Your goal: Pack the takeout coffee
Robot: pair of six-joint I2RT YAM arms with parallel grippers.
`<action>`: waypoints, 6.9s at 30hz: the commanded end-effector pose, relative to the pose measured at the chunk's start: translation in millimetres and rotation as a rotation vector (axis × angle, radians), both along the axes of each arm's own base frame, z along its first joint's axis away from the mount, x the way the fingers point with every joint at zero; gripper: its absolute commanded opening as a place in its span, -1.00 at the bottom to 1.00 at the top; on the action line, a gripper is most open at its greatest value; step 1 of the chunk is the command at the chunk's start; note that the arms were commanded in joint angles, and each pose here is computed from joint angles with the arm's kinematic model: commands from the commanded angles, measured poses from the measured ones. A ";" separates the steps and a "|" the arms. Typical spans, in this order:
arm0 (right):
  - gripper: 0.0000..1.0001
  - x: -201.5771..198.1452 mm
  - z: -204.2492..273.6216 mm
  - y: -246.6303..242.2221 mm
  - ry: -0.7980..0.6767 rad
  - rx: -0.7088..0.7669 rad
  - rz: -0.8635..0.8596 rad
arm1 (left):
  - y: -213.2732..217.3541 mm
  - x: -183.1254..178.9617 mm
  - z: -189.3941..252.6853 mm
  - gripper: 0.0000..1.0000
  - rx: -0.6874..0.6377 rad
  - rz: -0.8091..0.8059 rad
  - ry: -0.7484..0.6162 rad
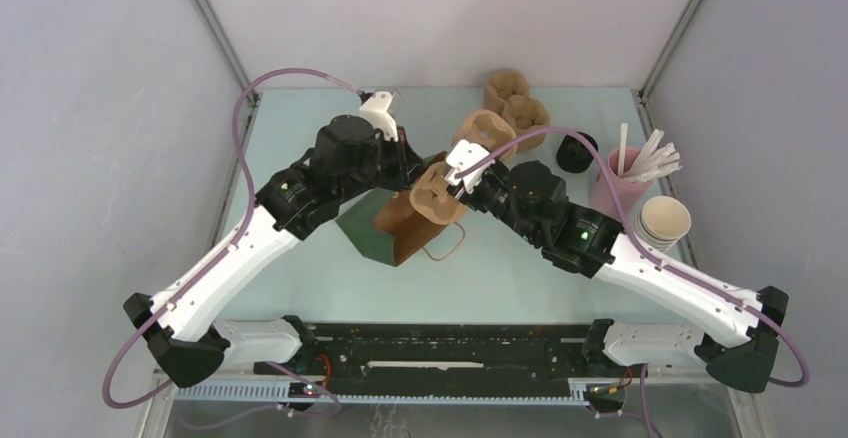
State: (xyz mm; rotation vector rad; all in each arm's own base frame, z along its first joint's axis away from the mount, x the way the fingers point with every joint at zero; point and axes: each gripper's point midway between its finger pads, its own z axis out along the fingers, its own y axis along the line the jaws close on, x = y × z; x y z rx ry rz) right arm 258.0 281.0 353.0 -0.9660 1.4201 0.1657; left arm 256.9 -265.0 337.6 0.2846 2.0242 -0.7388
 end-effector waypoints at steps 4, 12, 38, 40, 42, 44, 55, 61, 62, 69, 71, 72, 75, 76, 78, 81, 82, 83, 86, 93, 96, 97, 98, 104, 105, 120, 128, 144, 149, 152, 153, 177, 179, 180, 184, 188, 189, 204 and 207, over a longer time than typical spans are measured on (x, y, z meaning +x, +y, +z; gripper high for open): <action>-0.17 6.9 1.3 -12.6 0.004 0.115 -0.064 | -11.5 -6.3 43.9 -1.00 -0.224 -0.021 0.006; -0.19 3.2 -4.6 -22.9 0.060 0.168 -0.183 | -23.4 2.8 58.5 -1.00 -0.423 0.028 0.059; -0.15 -69.9 -2.7 3.6 0.246 0.195 0.183 | -46.4 12.5 61.1 -1.00 -0.564 0.014 0.100; -0.15 -70.2 -7.0 3.2 0.277 0.199 0.226 | -45.7 7.0 60.9 -1.00 -0.545 -0.013 0.091; -0.16 -76.4 -11.4 6.0 0.293 0.178 0.304 | -44.5 2.7 59.5 -1.00 -0.526 -0.029 0.092; -0.16 -81.2 -12.9 8.5 0.305 0.169 0.366 | -44.0 -0.8 58.0 -1.00 -0.516 -0.042 0.095; -0.15 -93.8 -10.5 2.9 0.475 0.266 0.641 | -55.4 -24.9 63.3 -1.00 -0.468 -0.228 0.062; -0.16 -89.4 -6.6 -20.1 0.523 0.303 0.640 | -55.5 -38.8 55.7 -1.00 -0.380 -0.328 0.040; -0.15 -89.1 -6.1 -22.6 0.515 0.298 0.624 | -54.9 -39.4 53.1 -1.00 -0.365 -0.333 0.042; -0.16 -77.3 -20.6 -28.5 0.471 0.224 0.476 | -59.0 -44.8 54.9 -1.00 -0.374 -0.372 0.067; -0.19 -65.4 -27.7 -30.6 0.463 0.195 0.386 | -59.8 -46.5 55.2 -1.00 -0.380 -0.379 0.076; -0.20 -60.2 -31.1 -31.7 0.459 0.179 0.334 | -59.5 -46.3 54.9 -1.00 -0.384 -0.372 0.082; -0.17 -54.5 -40.0 -29.8 0.427 0.115 0.233 | -59.6 -49.2 59.5 -1.00 -0.411 -0.371 0.099; -0.15 -53.3 -42.6 -28.9 0.424 0.104 0.215 | -60.2 -50.7 61.6 -1.00 -0.421 -0.378 0.101; -0.15 -49.3 -44.1 -28.5 0.430 0.110 0.182 | -60.3 -51.9 64.8 -1.00 -0.434 -0.383 0.101; -0.18 -48.0 -38.8 -31.1 0.441 0.141 0.145 | -59.8 -54.5 68.5 -1.00 -0.443 -0.389 0.102; -0.19 -52.3 -34.9 -30.7 0.446 0.147 0.157 | -59.5 -55.1 69.7 -1.00 -0.447 -0.390 0.104; -0.21 -57.7 -30.5 -29.4 0.445 0.151 0.176 | -58.9 -55.6 71.8 -1.00 -0.451 -0.389 0.101; -0.22 -71.8 -12.9 -29.2 0.374 0.162 0.206 | -56.2 -55.2 76.1 -1.00 -0.462 -0.372 0.094; -0.20 -48.0 0.8 -43.3 0.230 0.099 -0.023 | -57.4 -54.0 77.7 -1.00 -0.500 -0.347 0.121; -0.22 -34.7 4.4 -48.4 0.174 0.069 -0.131 | -57.0 -50.3 72.0 -1.00 -0.505 -0.315 0.149; -0.22 -31.3 3.1 -50.2 0.156 0.047 -0.161 | -57.0 -49.7 71.1 -1.00 -0.508 -0.306 0.157; -0.22 -28.2 -0.7 -51.4 0.144 0.017 -0.188 | -56.3 -48.5 70.8 -1.00 -0.515 -0.294 0.161; -0.23 -25.9 -17.5 -49.8 0.107 -0.079 -0.266 | -48.5 -37.7 72.7 -1.00 -0.571 -0.192 0.165; -0.23 -26.8 -19.2 -48.7 0.089 -0.100 -0.277 | -47.3 -36.5 74.6 -1.00 -0.586 -0.180 0.163; -0.19 -51.1 -35.6 4.8 0.127 -0.082 -0.106 | -41.6 -24.0 67.3 -1.00 -0.713 -0.070 0.198; -0.19 -77.2 -43.0 29.0 0.203 -0.043 0.136 | -45.1 -24.5 69.6 -1.00 -0.708 -0.089 0.197; -0.23 -84.3 -60.3 26.7 0.275 -0.029 0.251 | -44.7 -26.6 67.4 -1.00 -0.711 -0.096 0.191; -0.23 -94.0 -57.2 23.9 0.234 -0.045 0.340 | -46.2 -25.2 66.1 -1.00 -0.703 -0.099 0.189; -0.20 -98.8 -59.4 25.0 0.213 -0.050 0.383 | -46.4 -24.8 65.7 -1.00 -0.701 -0.100 0.190; -0.20 -98.5 -61.5 25.5 0.209 -0.059 0.385 | -46.9 -25.0 65.4 -1.00 -0.700 -0.102 0.191; -0.23 -95.3 -87.2 33.8 0.379 -0.028 0.444 | -47.7 -42.0 70.6 -1.00 -0.666 -0.216 0.127; -0.22 -92.5 -83.1 31.6 0.392 0.008 0.436 | -45.0 -43.6 68.8 -1.00 -0.663 -0.213 0.118; -0.21 -90.2 -80.2 30.6 0.395 0.030 0.425 | -43.6 -43.4 66.8 -1.00 -0.661 -0.206 0.118; -0.19 -80.5 -63.8 28.3 0.420 0.139 0.388 | -44.4 -46.5 60.8 -1.00 -0.666 -0.213 0.141; -0.16 -67.3 -46.1 28.7 0.469 0.283 0.321 | -47.3 -47.5 60.5 -1.00 -0.684 -0.229 0.148; -0.15 -64.6 -44.8 29.0 0.464 0.293 0.309 | -48.0 -48.3 60.8 -1.00 -0.690 -0.235 0.152; -0.22 -35.2 -77.8 1.1 0.499 0.189 0.205 | -49.4 -54.3 59.8 -1.00 -0.644 -0.271 0.169; -0.28 -32.7 -81.1 -1.3 0.534 0.211 0.166 | -48.7 -54.1 59.5 -1.00 -0.629 -0.268 0.177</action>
